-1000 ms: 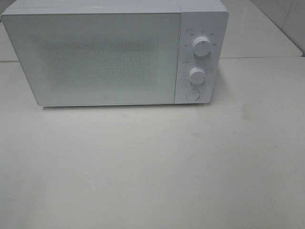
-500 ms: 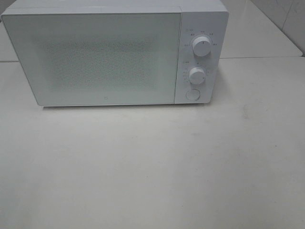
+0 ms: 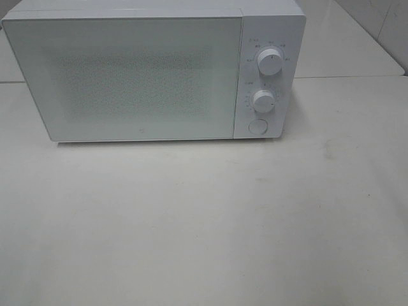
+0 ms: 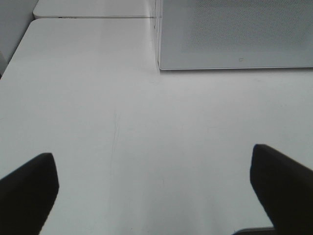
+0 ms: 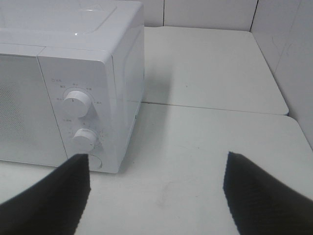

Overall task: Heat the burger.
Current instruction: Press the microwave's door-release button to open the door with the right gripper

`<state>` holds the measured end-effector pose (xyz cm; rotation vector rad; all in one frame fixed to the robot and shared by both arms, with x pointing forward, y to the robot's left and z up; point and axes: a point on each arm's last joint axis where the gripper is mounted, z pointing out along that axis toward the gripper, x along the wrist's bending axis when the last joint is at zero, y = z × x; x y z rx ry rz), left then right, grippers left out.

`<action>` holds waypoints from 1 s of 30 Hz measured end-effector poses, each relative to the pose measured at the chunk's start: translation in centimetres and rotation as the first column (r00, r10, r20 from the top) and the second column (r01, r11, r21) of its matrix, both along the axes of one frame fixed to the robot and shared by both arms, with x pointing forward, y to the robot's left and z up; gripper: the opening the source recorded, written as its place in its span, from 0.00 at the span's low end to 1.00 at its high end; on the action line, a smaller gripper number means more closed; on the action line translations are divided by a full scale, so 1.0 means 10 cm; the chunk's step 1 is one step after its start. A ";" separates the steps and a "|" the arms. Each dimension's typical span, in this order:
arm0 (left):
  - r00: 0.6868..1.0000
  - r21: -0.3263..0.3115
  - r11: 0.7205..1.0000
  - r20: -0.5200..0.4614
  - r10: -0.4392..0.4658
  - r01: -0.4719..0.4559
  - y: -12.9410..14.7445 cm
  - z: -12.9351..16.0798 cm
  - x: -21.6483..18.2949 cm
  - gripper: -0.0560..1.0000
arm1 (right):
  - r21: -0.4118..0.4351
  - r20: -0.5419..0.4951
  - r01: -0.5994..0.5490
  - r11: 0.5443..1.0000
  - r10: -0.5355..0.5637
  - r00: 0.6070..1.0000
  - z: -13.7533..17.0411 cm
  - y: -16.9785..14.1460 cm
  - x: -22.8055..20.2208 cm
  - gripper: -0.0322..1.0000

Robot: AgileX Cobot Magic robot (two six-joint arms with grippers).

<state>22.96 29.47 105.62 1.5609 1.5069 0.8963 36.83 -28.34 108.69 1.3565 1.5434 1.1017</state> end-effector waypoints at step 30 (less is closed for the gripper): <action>1.000 0.000 1.000 0.000 0.000 0.000 0.00 0.00 0.00 0.99 | 0.041 0.196 -0.020 0.999 0.012 0.981 -0.71 0.13 0.95 0.76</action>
